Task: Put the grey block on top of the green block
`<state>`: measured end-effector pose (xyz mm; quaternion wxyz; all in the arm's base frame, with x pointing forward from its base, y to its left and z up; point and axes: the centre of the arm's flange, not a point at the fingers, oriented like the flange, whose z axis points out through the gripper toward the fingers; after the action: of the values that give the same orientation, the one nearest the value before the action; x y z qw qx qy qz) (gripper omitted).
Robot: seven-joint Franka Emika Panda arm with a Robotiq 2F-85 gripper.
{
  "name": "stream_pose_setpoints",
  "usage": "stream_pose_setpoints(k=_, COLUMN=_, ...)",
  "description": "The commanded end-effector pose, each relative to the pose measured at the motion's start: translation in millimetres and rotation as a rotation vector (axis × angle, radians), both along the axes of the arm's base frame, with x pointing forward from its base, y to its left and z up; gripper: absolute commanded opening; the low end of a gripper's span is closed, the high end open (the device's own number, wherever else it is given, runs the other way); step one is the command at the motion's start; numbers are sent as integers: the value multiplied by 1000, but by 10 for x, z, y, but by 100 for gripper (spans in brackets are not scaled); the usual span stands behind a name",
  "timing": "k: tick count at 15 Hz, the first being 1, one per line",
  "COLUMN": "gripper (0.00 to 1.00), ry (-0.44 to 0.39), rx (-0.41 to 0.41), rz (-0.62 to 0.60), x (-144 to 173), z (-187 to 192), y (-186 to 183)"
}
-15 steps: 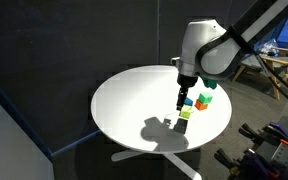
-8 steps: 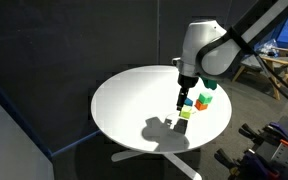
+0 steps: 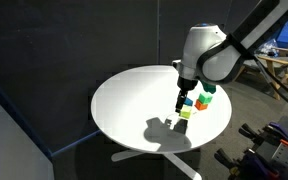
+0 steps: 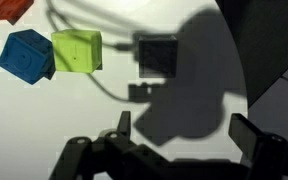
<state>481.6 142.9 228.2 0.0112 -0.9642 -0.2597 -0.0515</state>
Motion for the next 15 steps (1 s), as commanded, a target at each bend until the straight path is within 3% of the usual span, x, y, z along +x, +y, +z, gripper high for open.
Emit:
stream_pose_setpoints(k=1, gripper=100, ry=-28, rx=7, rz=-35, x=-54, z=-152, y=3)
stream_pose_setpoints(k=15, gripper=100, ry=27, rx=3, rz=-109, x=-80, z=-581, y=-150)
